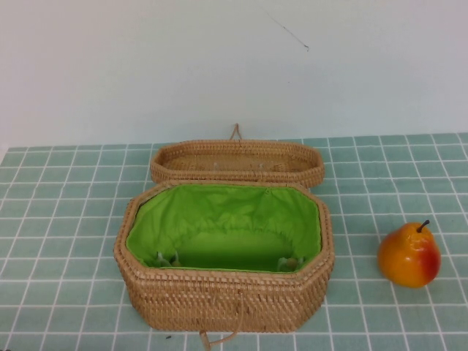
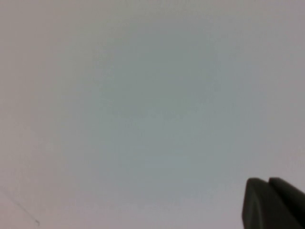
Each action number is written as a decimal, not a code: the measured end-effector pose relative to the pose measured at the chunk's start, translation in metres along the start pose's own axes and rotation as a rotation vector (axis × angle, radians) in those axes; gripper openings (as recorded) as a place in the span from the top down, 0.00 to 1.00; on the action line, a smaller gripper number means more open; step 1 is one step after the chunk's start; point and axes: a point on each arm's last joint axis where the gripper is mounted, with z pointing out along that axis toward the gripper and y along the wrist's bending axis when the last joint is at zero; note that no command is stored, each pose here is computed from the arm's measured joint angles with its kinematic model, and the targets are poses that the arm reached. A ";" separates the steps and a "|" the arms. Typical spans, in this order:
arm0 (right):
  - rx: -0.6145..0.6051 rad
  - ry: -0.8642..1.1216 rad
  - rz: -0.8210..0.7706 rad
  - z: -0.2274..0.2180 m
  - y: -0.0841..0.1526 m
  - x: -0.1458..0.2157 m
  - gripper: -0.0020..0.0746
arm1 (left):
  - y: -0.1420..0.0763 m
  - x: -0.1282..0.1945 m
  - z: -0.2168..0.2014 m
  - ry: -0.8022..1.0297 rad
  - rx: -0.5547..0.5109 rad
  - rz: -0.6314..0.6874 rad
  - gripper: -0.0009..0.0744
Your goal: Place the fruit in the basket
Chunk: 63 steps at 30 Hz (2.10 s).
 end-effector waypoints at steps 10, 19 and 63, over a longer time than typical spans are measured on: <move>-0.220 0.223 -0.089 0.065 0.016 0.008 0.98 | 0.000 0.000 0.000 0.000 0.000 0.000 0.99; -0.437 0.341 0.178 0.097 0.037 0.067 0.97 | 0.000 0.000 0.000 0.000 0.000 0.000 0.99; -0.531 0.650 0.339 0.140 0.061 0.190 0.65 | 0.000 0.000 0.000 0.000 0.000 0.000 0.99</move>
